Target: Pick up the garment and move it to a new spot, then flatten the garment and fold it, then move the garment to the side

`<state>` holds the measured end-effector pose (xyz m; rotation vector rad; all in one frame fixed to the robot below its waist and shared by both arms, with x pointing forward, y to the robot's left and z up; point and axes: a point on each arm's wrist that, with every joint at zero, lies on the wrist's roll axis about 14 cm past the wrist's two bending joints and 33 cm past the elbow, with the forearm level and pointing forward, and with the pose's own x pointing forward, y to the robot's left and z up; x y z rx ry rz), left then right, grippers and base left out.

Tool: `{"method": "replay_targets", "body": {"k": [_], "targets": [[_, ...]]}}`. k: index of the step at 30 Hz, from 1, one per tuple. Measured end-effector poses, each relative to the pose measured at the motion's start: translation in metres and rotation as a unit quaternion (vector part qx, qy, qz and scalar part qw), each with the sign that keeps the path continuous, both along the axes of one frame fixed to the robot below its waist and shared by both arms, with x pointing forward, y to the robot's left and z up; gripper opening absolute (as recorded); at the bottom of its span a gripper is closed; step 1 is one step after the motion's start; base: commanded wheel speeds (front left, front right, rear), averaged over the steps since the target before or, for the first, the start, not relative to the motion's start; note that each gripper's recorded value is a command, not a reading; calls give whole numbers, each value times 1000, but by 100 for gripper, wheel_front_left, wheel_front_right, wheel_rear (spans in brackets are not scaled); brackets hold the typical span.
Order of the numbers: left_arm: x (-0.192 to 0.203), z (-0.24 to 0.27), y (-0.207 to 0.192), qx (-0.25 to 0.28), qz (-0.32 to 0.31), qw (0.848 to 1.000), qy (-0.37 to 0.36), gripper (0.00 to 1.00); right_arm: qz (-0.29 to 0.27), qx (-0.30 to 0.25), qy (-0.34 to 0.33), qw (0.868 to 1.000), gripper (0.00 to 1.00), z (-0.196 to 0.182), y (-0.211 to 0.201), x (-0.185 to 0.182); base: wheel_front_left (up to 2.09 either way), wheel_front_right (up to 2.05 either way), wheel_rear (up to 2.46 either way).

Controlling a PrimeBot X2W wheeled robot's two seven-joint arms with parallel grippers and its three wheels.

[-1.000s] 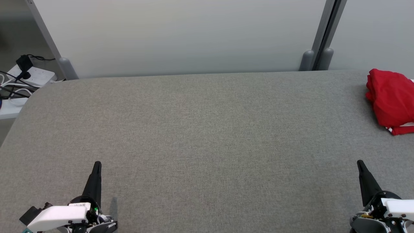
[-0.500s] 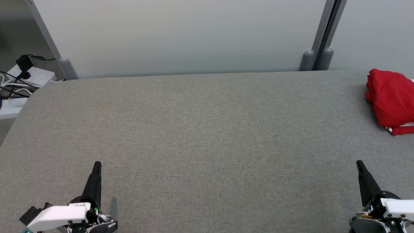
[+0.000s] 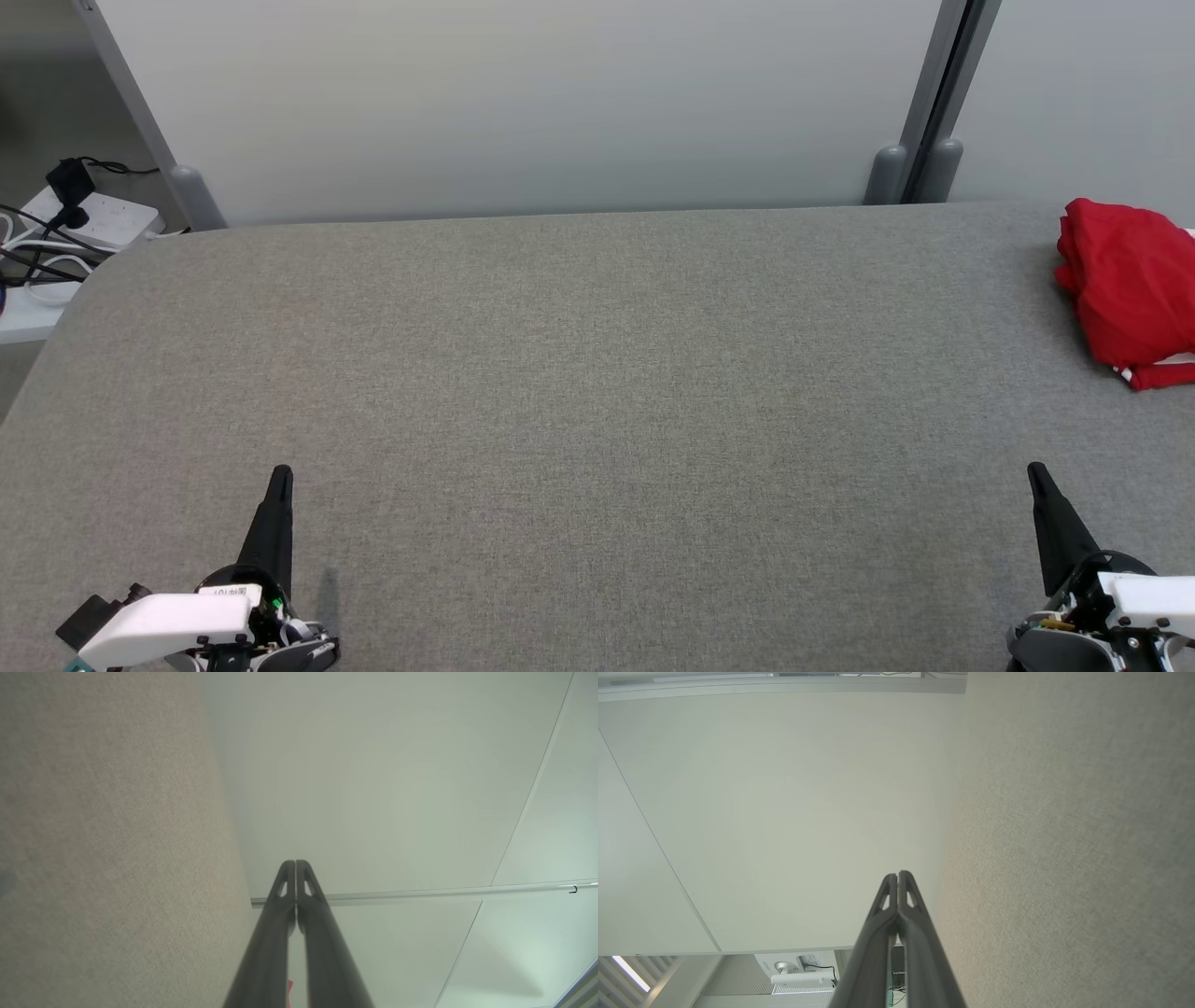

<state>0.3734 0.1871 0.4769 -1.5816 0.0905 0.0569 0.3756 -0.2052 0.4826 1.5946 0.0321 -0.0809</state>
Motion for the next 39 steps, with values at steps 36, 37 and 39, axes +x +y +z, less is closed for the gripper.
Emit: {"method": "replay_targets", "body": {"k": [36, 37, 39], "targets": [[0, 0, 0, 0, 0, 1000, 0, 0, 1, -2, 0, 1000, 0, 0, 0, 0, 0, 0, 0], [0, 0, 0, 0, 0, 1000, 0, 0, 1, -2, 0, 1000, 0, 0, 0, 0, 0, 0, 0], [0, 0, 0, 0, 0, 1000, 0, 0, 1, -2, 0, 1000, 0, 0, 0, 0, 0, 0, 0]]}}
